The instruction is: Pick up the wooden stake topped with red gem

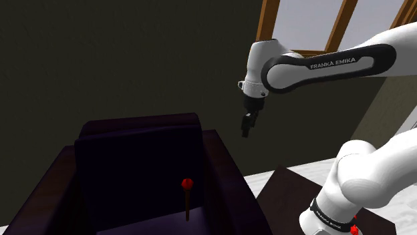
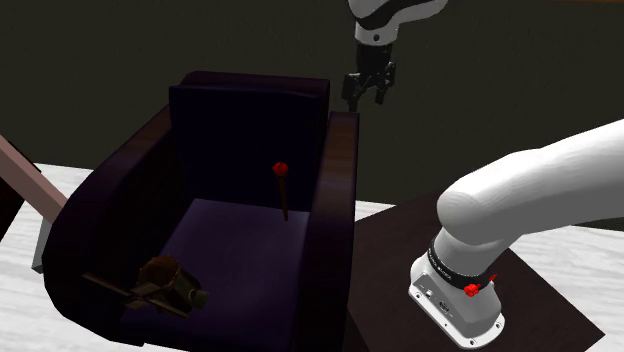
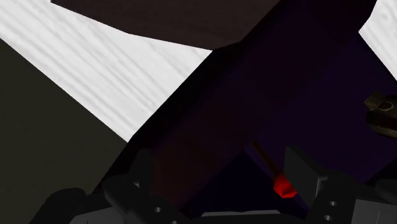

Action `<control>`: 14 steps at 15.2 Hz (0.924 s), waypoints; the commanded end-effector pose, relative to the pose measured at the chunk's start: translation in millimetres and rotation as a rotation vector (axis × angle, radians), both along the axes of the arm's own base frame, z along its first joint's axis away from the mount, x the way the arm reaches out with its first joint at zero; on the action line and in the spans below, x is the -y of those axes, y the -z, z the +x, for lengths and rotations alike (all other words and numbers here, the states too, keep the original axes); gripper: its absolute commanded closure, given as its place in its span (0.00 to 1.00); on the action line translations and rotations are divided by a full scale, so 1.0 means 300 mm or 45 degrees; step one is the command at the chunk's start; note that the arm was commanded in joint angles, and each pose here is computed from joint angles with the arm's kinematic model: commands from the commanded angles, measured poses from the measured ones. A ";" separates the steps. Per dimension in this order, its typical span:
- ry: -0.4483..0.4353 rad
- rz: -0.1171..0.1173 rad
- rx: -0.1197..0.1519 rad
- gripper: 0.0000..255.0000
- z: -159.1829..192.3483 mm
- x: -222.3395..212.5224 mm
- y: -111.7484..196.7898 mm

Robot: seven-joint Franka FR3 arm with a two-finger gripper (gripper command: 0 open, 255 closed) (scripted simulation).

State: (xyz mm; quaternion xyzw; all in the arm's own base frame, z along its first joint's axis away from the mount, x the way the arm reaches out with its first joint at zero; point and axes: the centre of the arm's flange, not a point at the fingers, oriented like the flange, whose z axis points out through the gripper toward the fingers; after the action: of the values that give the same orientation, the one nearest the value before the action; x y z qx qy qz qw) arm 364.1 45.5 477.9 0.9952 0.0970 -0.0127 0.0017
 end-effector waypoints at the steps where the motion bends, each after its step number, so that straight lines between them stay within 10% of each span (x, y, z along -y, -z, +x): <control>1: -0.008 0.023 0.009 0.00 0.042 -0.035 0.060; 14: -0.067 0.163 0.045 0.00 0.283 -0.306 0.457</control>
State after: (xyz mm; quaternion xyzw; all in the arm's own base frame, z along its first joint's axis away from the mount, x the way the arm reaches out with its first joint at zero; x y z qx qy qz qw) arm 443.1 133.9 352.1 0.9909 0.1221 0.0089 -0.0558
